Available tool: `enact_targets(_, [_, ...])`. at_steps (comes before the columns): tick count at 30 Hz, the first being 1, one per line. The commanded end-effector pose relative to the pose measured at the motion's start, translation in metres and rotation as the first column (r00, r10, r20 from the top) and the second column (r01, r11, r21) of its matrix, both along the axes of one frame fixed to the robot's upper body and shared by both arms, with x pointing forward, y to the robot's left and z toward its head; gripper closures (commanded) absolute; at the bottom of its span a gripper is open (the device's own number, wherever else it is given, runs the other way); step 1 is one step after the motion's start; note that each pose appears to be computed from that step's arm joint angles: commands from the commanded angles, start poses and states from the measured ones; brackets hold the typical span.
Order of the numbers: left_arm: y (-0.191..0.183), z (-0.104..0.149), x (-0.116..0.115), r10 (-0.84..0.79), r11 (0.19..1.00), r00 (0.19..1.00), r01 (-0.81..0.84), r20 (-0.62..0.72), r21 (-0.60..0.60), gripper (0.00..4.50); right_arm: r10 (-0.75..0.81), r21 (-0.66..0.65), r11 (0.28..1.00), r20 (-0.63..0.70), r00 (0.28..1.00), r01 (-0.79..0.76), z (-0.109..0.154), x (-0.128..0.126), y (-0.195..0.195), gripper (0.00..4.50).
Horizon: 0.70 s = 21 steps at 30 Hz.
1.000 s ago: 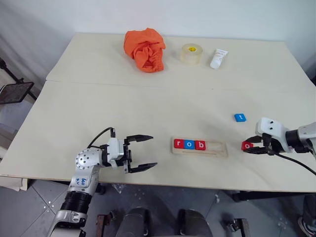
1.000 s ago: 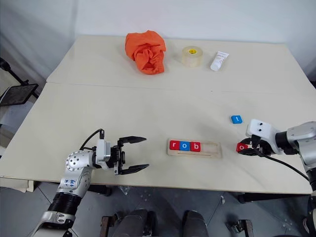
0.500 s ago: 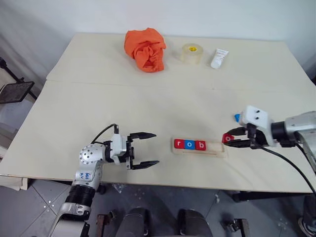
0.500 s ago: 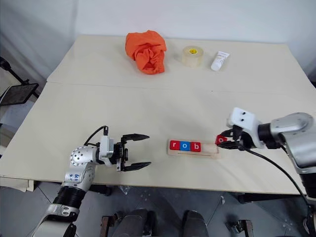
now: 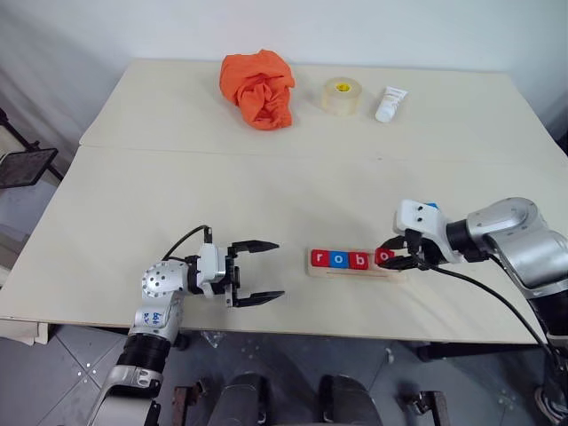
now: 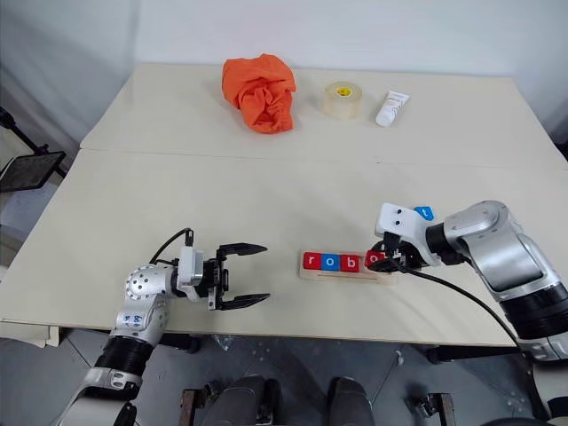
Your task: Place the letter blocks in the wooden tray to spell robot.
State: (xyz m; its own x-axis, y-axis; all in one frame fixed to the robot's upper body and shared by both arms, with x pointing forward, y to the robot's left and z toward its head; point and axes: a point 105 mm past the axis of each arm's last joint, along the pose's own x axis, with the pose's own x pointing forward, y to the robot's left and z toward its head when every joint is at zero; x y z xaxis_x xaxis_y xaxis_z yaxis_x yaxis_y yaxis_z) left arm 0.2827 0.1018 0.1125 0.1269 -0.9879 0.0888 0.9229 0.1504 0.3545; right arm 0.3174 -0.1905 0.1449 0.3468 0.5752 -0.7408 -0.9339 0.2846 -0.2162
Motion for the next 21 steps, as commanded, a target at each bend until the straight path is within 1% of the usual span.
enact_targets(1, [0.001, 0.009, -0.002, 0.013, 1.0, 0.999, -0.013, 0.049, -0.014, 0.0, 0.034, 0.003, 0.999, 0.03, 0.999, -0.035, 0.009, 0.002, 0.007, 3.05])
enact_targets(4, [0.0, 0.009, -0.002, 0.018, 1.0, 0.999, -0.018, 0.048, -0.017, 0.0, 0.052, 0.002, 0.999, 0.02, 0.998, -0.052, 0.007, 0.002, 0.009, 3.05])
enact_targets(11, [0.001, 0.009, -0.001, 0.026, 0.999, 0.999, -0.026, 0.047, -0.019, 0.0, 0.074, 0.003, 0.997, 0.003, 0.997, -0.074, 0.006, -0.003, 0.011, 0.6])
enact_targets(13, [0.0, 0.009, -0.001, 0.027, 0.999, 0.999, -0.026, 0.047, -0.02, 0.0, 0.073, -0.003, 0.997, 0.008, 0.997, -0.073, 0.008, -0.004, 0.008, 0.04])
enact_targets(17, [0.0, 0.009, 0.001, 0.027, 0.999, 0.998, -0.026, 0.048, -0.021, 0.0, 0.054, 0.0, 0.999, 0.029, 0.998, -0.054, 0.014, -0.004, 0.005, 0.04])
enact_targets(21, [-0.001, 0.009, 0.001, 0.027, 0.999, 0.998, -0.025, 0.048, -0.023, 0.0, 0.0, 0.024, 1.0, 0.043, 0.999, -0.001, 0.019, -0.005, -0.003, 0.04])
